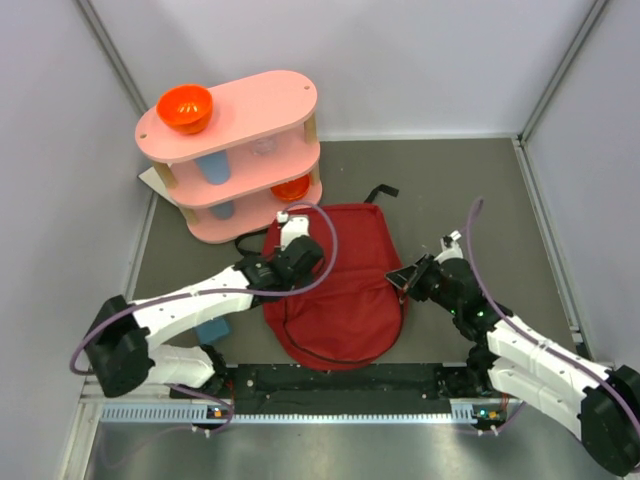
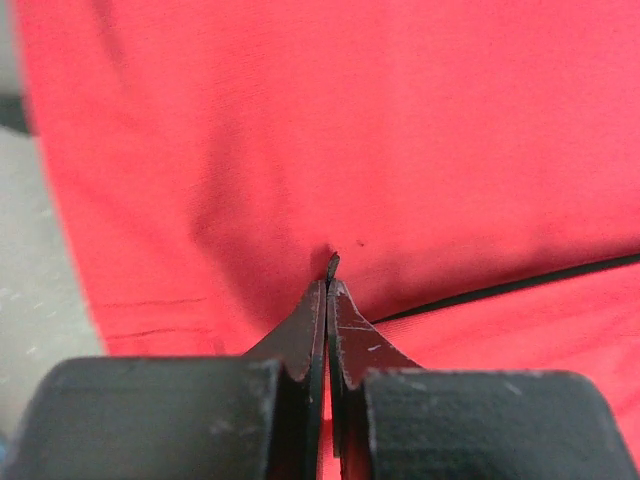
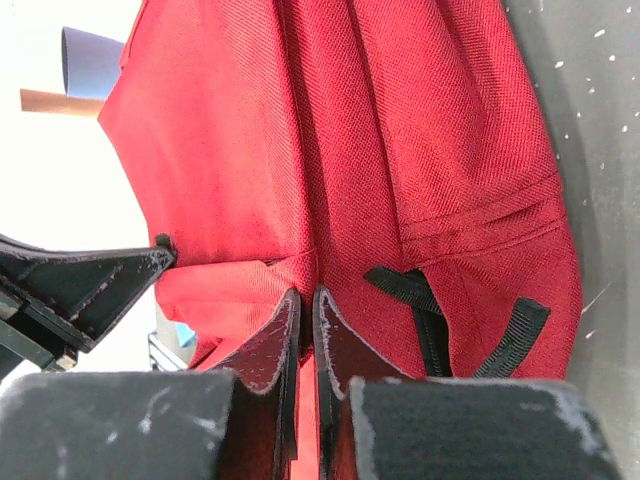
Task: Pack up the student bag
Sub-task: Unzip the student bag at the center of the board.
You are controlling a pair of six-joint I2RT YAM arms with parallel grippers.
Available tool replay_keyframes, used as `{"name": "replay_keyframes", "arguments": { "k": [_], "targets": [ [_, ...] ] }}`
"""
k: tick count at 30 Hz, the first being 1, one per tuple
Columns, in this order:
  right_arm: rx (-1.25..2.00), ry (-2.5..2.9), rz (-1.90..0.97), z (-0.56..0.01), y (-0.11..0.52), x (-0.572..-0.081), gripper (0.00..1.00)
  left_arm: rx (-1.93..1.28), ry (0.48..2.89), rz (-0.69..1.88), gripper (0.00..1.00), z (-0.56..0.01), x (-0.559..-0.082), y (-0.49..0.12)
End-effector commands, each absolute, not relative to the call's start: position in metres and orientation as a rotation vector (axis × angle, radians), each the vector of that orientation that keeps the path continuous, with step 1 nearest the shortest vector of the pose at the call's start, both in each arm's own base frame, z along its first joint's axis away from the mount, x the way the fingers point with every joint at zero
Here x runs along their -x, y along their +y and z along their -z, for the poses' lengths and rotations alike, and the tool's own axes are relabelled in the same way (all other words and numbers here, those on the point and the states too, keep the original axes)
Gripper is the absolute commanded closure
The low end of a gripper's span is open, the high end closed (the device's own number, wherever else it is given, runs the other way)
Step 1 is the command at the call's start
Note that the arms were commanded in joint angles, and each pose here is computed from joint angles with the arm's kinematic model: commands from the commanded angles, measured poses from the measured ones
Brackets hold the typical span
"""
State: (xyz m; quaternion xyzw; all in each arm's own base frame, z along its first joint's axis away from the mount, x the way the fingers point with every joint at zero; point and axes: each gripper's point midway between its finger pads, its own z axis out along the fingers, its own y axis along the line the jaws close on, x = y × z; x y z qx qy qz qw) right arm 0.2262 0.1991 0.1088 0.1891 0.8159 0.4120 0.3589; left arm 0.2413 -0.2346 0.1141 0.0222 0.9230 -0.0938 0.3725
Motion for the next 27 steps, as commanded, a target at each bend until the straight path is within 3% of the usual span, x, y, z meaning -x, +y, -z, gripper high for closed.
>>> {"name": "replay_keyframes", "arguments": {
  "k": [1,7,8,9,10,12,13,18,23,27],
  "targets": [
    [-0.595,2.01,-0.958,-0.118,0.177,-0.242,1.0,0.072,2.377,0.029,1.0,-0.102,-0.228,-0.163],
    [-0.627,1.99,-0.908,-0.118,0.164,-0.246,1.0,0.132,2.403,0.037,1.0,-0.086,-0.216,-0.13],
    [-0.621,1.99,-0.901,-0.118,0.164,-0.247,1.0,0.124,2.395,0.07,0.9,-0.088,-0.218,-0.135],
    [-0.608,1.989,-0.903,-0.122,0.165,-0.248,1.0,0.1,2.385,0.147,0.59,-0.092,-0.221,-0.147],
    [-0.597,1.997,-0.896,-0.122,0.166,-0.248,1.0,0.087,2.378,0.164,0.37,-0.093,-0.222,-0.15],
    [-0.59,2.009,-0.895,-0.121,0.168,-0.249,1.0,0.088,2.367,0.202,0.08,-0.097,-0.226,-0.158],
    [-0.591,2.018,-0.884,-0.119,0.167,-0.249,1.0,0.095,2.357,0.217,0.02,-0.1,-0.229,-0.161],
    [-0.616,2.019,-0.845,-0.112,0.157,-0.244,1.0,0.04,2.367,0.354,0.01,-0.101,-0.237,-0.188],
    [-0.646,2.015,-0.8,-0.107,0.147,-0.24,1.0,-0.105,2.294,0.711,0.01,-0.12,-0.254,-0.259],
    [-0.668,2.003,-0.768,-0.105,0.139,-0.239,1.0,-0.209,2.313,0.753,0.01,-0.122,-0.278,-0.298]
  ]
}}
